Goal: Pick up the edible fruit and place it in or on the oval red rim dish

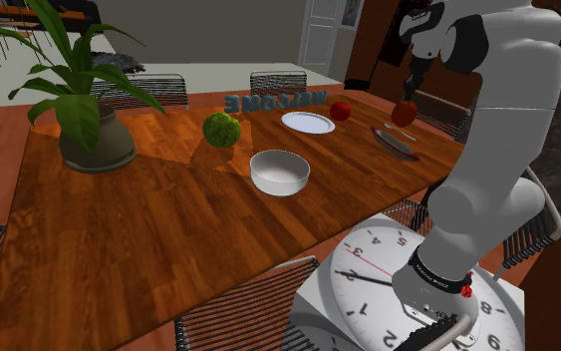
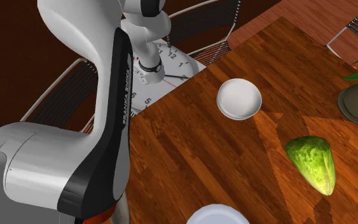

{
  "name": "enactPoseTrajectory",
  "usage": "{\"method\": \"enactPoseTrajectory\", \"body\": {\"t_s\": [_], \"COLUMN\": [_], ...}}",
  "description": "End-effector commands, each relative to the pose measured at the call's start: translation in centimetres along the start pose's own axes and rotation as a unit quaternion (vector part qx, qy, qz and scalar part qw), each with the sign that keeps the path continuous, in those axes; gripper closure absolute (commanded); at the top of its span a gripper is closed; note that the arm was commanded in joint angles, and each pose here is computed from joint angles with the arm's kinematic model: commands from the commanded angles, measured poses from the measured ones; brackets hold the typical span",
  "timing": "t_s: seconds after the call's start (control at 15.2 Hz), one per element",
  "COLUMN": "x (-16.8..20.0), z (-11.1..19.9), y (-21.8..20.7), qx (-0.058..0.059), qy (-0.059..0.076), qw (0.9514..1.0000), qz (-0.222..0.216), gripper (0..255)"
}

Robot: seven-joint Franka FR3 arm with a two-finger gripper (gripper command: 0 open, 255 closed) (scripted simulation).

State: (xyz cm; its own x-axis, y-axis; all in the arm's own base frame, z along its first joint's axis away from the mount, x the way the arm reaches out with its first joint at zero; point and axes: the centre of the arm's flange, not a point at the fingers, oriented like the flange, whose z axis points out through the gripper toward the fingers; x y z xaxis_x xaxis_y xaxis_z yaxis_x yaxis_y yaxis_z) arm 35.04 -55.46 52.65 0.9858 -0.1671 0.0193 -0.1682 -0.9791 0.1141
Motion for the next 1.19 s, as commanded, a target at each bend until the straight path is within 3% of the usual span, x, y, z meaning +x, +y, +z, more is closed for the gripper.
{"method": "enactPoseTrajectory", "body": {"t_s": [0.0, 0.79, 1.12], "x": [0.0, -0.1, -0.1], "z": [1.1, 7.3, 7.3], "y": [-0.1, -0.8, -0.8], "qx": [0.000, 0.000, 0.000], "qy": [0.000, 0.000, 0.000], "qw": [1.0000, 1.0000, 1.0000], "qz": [0.000, 0.000, 0.000], "gripper": [255, 255, 255]}}
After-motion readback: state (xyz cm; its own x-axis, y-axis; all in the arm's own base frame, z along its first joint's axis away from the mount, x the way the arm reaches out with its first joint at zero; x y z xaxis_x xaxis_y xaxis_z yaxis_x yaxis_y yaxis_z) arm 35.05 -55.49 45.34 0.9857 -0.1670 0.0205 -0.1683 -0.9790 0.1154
